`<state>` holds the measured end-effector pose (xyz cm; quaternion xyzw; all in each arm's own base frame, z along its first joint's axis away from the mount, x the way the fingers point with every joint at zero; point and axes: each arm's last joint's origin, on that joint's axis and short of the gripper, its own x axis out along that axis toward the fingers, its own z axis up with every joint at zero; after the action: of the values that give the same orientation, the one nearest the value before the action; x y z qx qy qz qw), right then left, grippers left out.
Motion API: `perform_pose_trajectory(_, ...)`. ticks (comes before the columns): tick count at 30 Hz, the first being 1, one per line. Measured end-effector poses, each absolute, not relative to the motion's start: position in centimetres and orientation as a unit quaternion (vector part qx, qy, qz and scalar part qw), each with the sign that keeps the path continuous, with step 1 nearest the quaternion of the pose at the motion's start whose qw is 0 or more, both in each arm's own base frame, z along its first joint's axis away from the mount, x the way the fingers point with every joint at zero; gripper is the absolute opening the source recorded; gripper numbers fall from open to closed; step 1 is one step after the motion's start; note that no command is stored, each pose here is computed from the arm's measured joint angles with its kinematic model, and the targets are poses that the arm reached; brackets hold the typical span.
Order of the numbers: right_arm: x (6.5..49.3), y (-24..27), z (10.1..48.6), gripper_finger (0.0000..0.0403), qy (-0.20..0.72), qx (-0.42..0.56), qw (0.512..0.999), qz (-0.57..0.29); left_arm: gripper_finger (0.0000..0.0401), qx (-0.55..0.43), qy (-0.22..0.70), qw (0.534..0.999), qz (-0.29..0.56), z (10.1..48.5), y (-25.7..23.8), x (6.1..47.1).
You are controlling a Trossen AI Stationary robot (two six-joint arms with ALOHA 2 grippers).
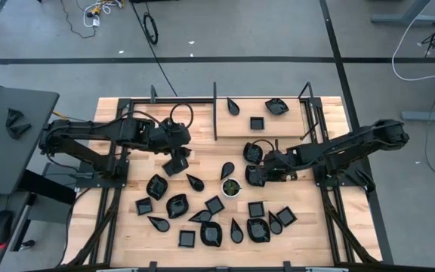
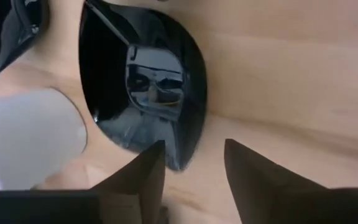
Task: Pick & Place Mini shaped plates
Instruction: Stack the leaf shaped plate on top of the leaf shaped plate on the shelf
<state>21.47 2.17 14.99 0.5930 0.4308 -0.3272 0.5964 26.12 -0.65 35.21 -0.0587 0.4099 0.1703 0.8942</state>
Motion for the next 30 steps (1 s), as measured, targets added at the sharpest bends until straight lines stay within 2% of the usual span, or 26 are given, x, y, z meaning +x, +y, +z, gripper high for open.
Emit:
perform_pose_trajectory(8, 22.0, 2.1, 13.6, 0.0098, 0.437, 0.563, 0.618, -0.332, 0.0135, -0.064, 0.398, 0.899, 0.17, 35.4, -0.7, 26.3)
perform_pose_trajectory(17, 22.0, 2.1, 14.1, 0.001, 0.448, 0.535, 0.645, -0.311, 0.0135, -0.068, 0.385, 0.904, 0.17, 35.5, -0.7, 26.5)
perform_pose_trajectory(19, 22.1, 2.1, 14.6, 0.0005, 0.457, 0.523, 0.65, -0.309, 0.0135, -0.068, 0.385, 0.905, 0.17, 35.5, -0.7, 26.5)
perform_pose_trajectory(24, 22.6, 2.1, 17.3, 0.0003, 0.512, 0.462, 0.653, -0.311, 0.0135, -0.065, 0.385, 0.905, 0.168, 35.5, -0.7, 26.5)
perform_pose_trajectory(30, 23.9, 1.0, 24.1, 0.0002, 0.553, 0.392, 0.679, -0.281, 0.0135, -0.065, 0.385, 0.905, 0.168, 35.6, -0.7, 26.5)
